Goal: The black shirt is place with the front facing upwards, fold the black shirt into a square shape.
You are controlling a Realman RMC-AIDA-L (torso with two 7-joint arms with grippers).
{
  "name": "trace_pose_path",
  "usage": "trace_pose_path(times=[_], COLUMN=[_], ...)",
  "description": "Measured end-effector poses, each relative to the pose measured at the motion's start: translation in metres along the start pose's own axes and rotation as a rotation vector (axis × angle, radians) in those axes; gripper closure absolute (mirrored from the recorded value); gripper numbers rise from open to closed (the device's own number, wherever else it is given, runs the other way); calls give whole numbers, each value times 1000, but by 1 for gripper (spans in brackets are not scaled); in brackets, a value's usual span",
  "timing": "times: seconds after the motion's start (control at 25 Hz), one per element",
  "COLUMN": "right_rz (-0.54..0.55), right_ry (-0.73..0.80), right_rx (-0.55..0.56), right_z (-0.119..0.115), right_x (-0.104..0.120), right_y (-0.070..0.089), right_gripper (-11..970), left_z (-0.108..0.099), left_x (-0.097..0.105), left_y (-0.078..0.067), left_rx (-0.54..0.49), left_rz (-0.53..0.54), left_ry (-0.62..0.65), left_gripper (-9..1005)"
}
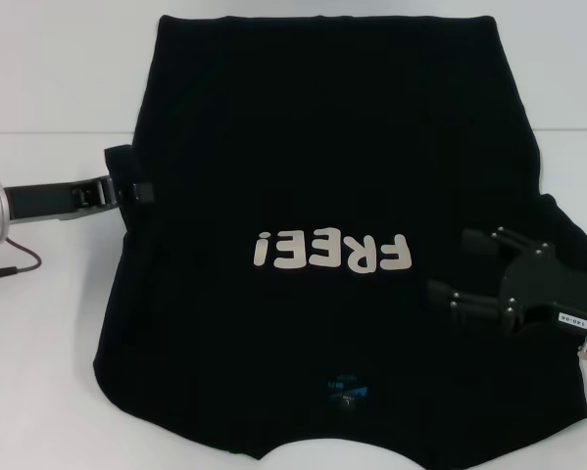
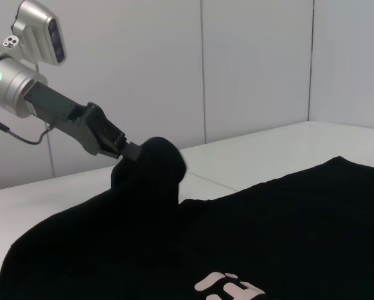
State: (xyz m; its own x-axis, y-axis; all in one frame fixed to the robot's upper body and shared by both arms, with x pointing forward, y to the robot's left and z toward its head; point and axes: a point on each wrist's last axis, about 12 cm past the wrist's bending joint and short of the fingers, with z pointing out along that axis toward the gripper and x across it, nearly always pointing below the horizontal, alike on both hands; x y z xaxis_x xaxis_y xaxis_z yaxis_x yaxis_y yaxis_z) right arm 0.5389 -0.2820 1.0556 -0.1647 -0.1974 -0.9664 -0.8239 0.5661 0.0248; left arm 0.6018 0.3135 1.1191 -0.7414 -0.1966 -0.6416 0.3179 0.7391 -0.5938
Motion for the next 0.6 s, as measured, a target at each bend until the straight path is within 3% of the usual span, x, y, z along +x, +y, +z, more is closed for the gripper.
trace_pose_path(times=[0.2, 0.32, 0.44, 0.6], right_rz=[6, 7, 8, 13], right_ry=[2, 2, 3, 0], right_rx=[3, 4, 4, 8], right_z=[-2, -2, -3, -3], right_x=[2, 2, 3, 3], right_y=[1, 1, 1, 1], right_gripper=[18, 18, 18, 17], left_z=[7, 16, 18, 8], left_x=[10, 22, 28, 26], left_y=[-4, -14, -21, -18], left_rx=[33, 131, 242, 302], left_rz=[24, 57, 31, 8], left_ry=[25, 75, 108, 59], left_gripper=[922, 917, 834, 699])
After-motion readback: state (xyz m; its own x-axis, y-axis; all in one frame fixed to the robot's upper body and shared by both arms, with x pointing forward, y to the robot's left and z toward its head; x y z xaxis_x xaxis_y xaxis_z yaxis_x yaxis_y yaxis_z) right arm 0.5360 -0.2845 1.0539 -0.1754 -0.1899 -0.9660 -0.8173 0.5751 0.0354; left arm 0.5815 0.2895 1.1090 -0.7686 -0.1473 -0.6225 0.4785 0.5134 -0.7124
